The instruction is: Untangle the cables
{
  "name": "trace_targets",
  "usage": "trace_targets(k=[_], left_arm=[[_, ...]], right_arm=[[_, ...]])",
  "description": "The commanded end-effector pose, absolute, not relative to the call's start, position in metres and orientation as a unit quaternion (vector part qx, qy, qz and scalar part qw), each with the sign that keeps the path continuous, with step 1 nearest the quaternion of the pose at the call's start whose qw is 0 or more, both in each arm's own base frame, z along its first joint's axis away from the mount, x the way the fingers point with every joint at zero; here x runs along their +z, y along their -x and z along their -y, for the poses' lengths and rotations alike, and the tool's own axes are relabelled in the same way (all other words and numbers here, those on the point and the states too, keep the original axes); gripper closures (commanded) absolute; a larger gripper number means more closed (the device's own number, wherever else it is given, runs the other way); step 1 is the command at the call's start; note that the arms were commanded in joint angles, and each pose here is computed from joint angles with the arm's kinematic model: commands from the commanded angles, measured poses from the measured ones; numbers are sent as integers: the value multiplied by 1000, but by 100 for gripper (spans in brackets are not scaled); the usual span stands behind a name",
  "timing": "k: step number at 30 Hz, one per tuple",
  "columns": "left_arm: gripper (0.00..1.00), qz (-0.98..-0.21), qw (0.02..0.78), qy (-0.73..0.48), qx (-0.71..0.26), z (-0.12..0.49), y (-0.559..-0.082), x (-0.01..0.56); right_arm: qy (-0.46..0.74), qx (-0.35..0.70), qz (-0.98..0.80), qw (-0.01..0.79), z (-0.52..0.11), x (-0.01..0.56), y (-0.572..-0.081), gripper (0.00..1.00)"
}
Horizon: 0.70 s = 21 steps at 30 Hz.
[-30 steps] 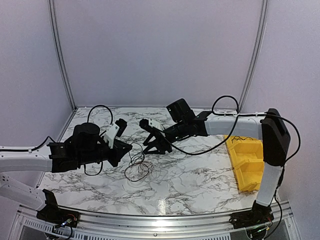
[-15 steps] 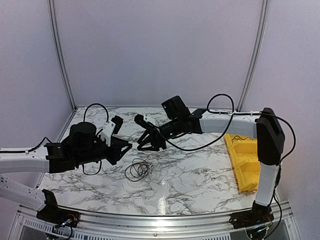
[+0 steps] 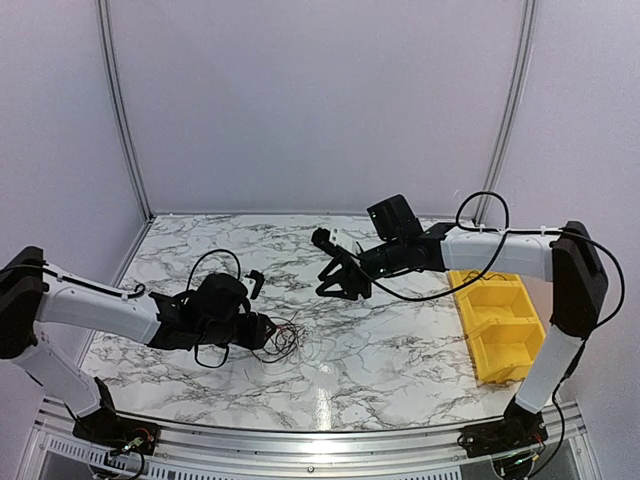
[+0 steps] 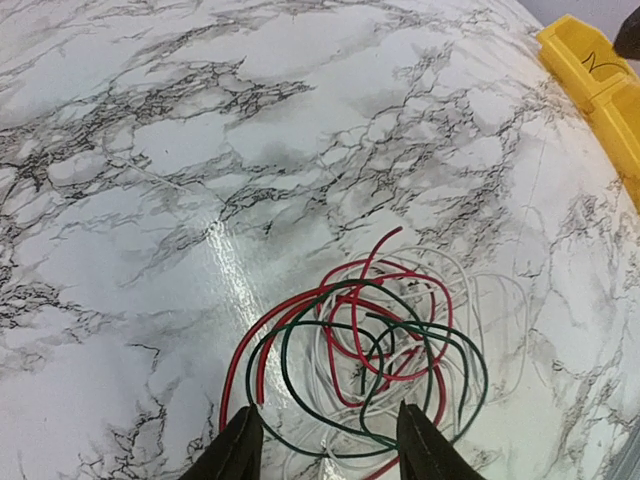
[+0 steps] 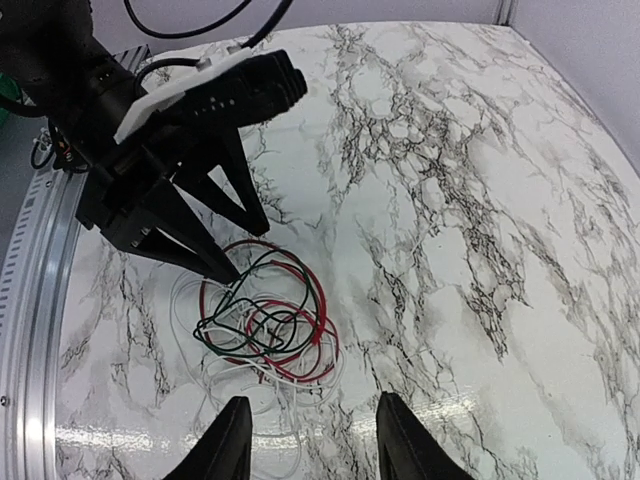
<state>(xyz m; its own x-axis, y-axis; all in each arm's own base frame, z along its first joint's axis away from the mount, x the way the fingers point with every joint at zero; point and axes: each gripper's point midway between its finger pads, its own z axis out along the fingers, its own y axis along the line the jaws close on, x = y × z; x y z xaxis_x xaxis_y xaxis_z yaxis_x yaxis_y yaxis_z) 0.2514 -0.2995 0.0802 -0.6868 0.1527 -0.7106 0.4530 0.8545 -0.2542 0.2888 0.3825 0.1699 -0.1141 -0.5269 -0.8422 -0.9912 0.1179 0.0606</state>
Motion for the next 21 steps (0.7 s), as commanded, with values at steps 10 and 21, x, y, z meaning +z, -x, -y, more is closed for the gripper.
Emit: trace_targets(k=[10,21], left_arm=[[100,-897,357,-124,-229,325,-279,82],[100,-799,433,-290,-300,368,-236,167]], right_arm=[[587,330,-647,358,-384,174,-291,57],[596,361,-631,340,-394,176,-274,46]])
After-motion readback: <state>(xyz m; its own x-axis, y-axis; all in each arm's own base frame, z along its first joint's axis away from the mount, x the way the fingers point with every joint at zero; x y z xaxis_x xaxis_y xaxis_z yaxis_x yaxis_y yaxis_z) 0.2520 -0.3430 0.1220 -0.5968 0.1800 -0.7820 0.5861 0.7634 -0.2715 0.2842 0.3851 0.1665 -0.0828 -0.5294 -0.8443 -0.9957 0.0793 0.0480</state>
